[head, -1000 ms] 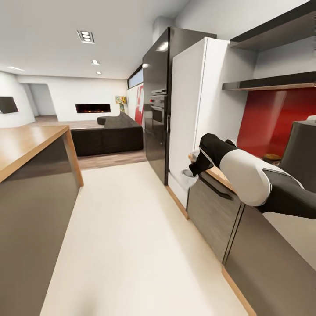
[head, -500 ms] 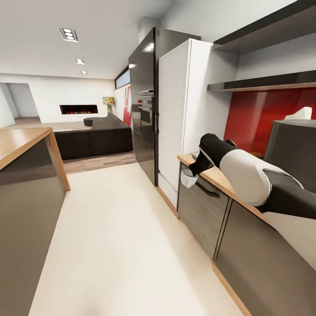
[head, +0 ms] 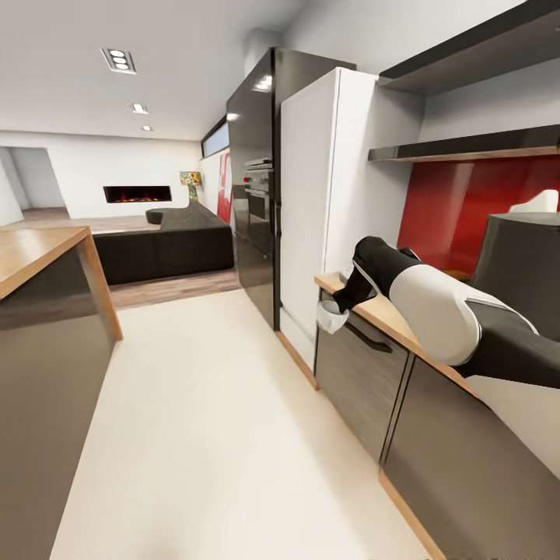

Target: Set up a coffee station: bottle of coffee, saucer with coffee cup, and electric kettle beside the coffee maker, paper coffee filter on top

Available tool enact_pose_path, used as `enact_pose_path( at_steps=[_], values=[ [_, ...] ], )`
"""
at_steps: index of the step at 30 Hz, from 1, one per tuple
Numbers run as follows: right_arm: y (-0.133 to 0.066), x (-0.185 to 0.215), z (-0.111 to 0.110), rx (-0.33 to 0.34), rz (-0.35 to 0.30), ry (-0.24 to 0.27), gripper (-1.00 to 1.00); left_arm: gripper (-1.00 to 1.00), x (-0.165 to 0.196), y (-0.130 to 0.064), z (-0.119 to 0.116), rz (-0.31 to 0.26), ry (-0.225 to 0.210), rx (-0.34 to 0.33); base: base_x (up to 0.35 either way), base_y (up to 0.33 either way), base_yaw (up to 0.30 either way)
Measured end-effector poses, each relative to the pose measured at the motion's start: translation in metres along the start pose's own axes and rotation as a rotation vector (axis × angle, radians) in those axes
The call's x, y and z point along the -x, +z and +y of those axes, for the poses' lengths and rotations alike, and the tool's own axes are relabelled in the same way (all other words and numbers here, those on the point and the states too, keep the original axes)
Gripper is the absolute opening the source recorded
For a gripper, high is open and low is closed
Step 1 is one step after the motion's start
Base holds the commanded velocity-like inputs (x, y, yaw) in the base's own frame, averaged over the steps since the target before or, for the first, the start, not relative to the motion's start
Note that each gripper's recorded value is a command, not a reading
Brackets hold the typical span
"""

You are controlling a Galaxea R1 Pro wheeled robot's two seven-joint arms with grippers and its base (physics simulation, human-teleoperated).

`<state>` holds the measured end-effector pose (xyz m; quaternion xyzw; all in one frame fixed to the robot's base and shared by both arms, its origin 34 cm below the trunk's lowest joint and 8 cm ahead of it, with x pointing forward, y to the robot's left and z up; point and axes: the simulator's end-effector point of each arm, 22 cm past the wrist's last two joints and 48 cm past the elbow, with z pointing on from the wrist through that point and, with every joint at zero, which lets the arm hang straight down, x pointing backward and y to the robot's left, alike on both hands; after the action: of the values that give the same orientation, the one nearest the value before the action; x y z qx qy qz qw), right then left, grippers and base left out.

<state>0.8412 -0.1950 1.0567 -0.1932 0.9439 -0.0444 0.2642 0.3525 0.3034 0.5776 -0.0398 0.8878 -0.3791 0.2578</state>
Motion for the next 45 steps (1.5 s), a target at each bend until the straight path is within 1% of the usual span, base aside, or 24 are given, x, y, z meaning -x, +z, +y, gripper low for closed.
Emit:
enact_pose_path(
  at_steps=[18,24,32,37,45],
  values=[
    [0.0001,0.0001,-0.0006,-0.003,0.000,-0.002,-1.00,1.00,0.0000,0.0001,0.0000,0.000,0.000,0.000,0.006,0.004,-0.259],
    [0.0000,0.0000,-0.0006,-0.003,0.000,-0.002,-1.00,1.00,0.0002,-0.0004,0.0004,0.000,0.000,0.001,0.033,0.029,-0.071],
    [-0.0003,0.0000,-0.0013,-0.003,-0.001,0.000,-1.00,1.00,0.0002,-0.0006,0.0004,0.000,0.001,0.001,0.201,0.177,-0.018],
    [0.0004,-0.0004,-0.0015,-0.004,0.001,-0.001,-1.00,1.00,0.0002,-0.0005,0.0006,0.000,0.000,0.001,0.029,0.026,-0.123],
    [0.0006,-0.0007,-0.0014,-0.003,0.001,-0.001,-1.00,1.00,0.0002,-0.0006,0.0006,0.000,0.000,0.001,0.016,0.014,-0.021]
  ],
)
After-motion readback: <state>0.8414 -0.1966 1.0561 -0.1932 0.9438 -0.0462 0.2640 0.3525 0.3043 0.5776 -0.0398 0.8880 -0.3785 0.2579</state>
